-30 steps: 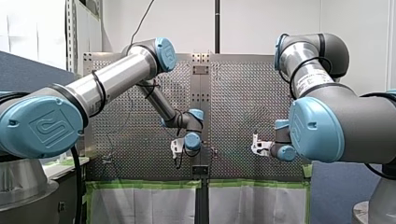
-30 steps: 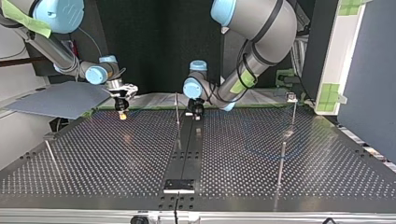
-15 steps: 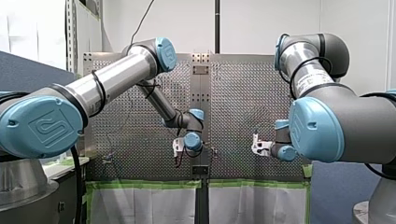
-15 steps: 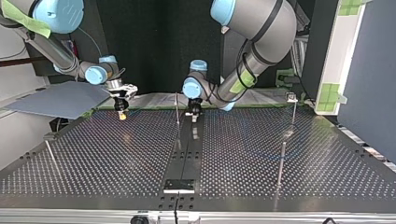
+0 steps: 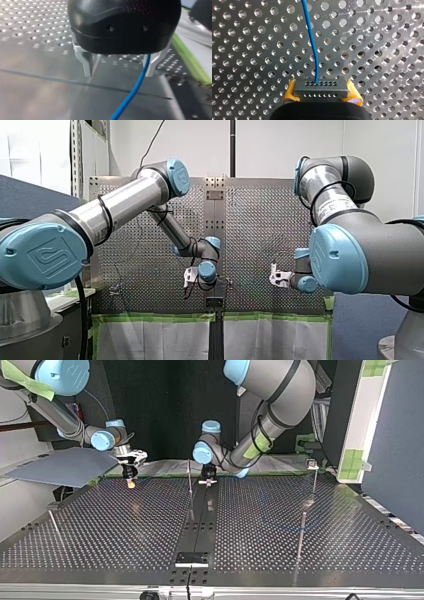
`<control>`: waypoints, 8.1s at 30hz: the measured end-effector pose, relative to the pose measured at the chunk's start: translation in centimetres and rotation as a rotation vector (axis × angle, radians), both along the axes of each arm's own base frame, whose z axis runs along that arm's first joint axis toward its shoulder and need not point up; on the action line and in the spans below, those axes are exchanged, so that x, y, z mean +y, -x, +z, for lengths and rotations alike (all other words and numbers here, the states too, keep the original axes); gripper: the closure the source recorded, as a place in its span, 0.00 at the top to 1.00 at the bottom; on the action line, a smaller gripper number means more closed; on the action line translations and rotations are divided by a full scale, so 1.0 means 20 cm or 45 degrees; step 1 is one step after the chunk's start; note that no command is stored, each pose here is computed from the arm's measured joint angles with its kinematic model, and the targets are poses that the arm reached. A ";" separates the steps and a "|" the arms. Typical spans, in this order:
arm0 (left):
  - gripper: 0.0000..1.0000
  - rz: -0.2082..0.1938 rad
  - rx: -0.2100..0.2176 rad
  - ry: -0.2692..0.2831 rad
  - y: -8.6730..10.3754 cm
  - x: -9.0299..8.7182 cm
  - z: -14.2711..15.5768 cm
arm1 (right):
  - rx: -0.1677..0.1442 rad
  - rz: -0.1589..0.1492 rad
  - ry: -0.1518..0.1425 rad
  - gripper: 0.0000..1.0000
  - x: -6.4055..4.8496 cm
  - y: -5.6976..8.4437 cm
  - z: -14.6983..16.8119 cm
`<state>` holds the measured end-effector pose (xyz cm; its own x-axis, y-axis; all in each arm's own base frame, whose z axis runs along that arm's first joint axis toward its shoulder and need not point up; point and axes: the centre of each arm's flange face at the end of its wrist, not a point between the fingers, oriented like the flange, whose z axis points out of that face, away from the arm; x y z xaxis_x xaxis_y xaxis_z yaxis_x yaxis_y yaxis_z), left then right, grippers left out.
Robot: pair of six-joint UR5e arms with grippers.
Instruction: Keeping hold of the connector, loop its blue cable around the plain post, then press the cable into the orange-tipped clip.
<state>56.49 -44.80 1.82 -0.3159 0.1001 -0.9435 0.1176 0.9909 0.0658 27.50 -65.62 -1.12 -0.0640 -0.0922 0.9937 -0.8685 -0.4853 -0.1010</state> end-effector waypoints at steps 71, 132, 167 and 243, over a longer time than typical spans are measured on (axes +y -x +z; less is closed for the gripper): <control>1.00 -0.204 0.007 0.038 0.58 -0.24 0.02 | 0.011 -0.001 -0.023 0.00 0.01 0.01 -0.01; 1.00 -0.109 -0.135 0.172 0.84 -0.05 0.39 | 0.006 0.001 -0.028 0.00 0.00 0.00 0.00; 1.00 -0.112 -0.268 0.292 1.23 0.27 0.77 | 0.006 0.018 -0.028 0.00 0.02 -0.05 0.00; 1.00 -0.094 -0.293 0.358 1.74 0.75 0.76 | 0.118 -0.056 0.018 0.00 0.02 -0.10 0.38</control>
